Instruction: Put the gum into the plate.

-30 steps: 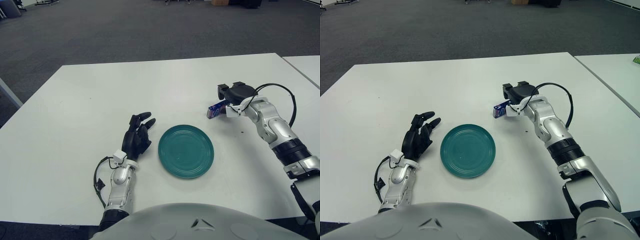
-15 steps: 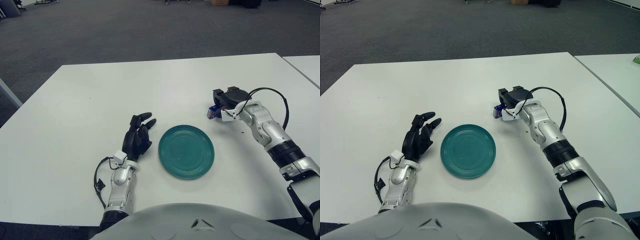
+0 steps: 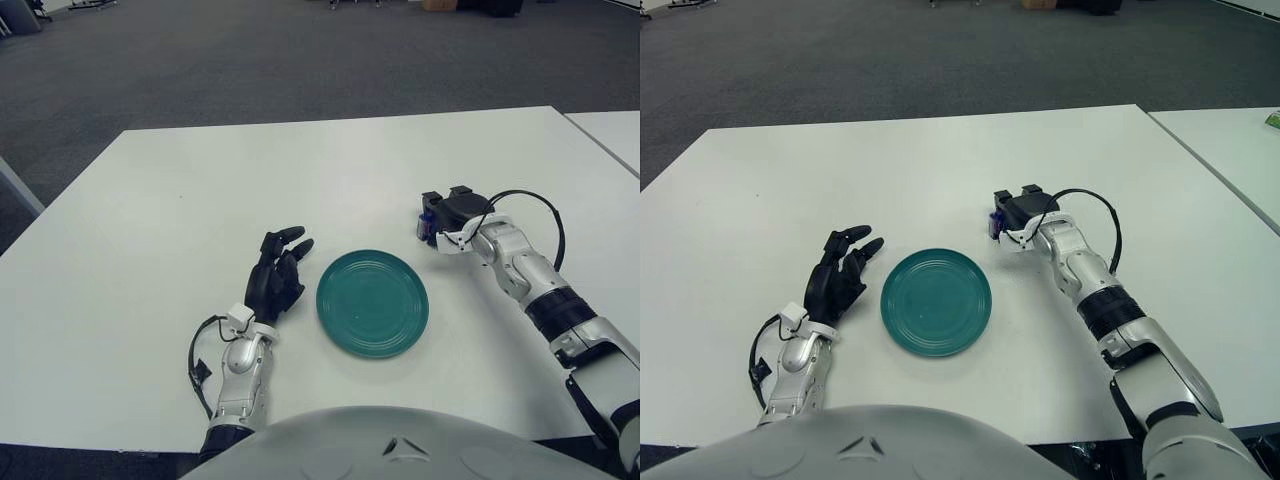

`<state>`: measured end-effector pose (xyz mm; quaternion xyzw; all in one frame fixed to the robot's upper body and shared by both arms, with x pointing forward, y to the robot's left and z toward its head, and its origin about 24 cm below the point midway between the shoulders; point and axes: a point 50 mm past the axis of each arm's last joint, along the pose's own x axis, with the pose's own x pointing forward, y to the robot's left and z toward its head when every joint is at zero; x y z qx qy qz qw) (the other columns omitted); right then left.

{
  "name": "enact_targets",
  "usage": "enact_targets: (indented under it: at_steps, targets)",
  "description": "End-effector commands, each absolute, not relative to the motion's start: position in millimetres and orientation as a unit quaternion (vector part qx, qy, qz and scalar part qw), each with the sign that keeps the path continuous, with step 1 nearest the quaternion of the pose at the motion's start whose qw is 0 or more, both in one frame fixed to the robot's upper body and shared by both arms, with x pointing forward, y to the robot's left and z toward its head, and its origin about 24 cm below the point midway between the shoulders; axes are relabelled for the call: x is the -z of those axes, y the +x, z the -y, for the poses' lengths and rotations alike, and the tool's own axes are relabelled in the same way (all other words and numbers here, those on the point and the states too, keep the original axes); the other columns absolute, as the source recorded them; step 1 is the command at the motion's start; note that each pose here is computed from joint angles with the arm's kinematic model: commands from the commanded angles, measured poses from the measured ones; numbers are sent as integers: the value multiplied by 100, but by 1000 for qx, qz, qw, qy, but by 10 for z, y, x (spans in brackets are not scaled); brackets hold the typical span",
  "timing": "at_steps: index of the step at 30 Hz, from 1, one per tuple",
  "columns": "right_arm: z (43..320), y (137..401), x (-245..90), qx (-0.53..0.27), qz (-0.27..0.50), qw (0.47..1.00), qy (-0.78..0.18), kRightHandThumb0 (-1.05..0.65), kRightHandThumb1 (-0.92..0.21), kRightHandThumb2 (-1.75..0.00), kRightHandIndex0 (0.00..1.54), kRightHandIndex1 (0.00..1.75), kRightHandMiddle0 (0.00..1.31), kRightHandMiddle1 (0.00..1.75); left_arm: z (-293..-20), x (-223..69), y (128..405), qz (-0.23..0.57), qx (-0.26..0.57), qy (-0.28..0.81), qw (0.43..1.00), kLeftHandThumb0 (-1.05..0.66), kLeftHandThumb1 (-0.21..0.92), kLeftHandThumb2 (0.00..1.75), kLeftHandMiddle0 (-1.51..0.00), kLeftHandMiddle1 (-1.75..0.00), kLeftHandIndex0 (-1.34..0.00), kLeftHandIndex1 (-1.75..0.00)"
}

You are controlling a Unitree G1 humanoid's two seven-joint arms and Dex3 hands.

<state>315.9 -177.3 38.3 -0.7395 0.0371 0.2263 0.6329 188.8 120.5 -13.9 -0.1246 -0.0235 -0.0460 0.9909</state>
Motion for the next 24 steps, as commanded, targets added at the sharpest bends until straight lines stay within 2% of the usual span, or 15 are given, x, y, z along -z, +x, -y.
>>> enact_targets:
  at_steps: [1,15,19,21,22,24]
  targets:
    - [1779,3101,-189,-249,-60,626,-737,-77,-91,-33,17,91,0,153,-1117,389,1648,-48,27,-159,986,-91,92,84,-40,-59,-14,-109]
    - [1913,3076,-18,-227,-62,637,-734,-73,-92,-39,22,82,0,143,-1127,363,1636,-43,27,-155,987,-92,92,86,-38,-58,-10,-107]
    - [1920,3072,-7,-208,-47,650,-729,-67,-92,-40,27,81,1,155,-1127,359,1641,-40,26,-158,986,-91,92,86,-39,-58,-11,-108]
    - [1919,3072,-4,-201,-40,655,-728,-49,-85,-54,35,82,17,165,-1127,360,1645,-38,25,-160,986,-90,92,87,-39,-58,-11,-108]
    - [1916,3071,-7,-195,-32,657,-727,-47,-84,-57,36,82,19,167,-1127,359,1647,-38,25,-161,986,-90,92,87,-39,-58,-11,-108]
    - [1911,3069,-12,-185,-15,659,-728,-42,-76,-70,46,109,27,171,-1127,357,1648,-38,24,-162,986,-90,92,87,-40,-58,-12,-108]
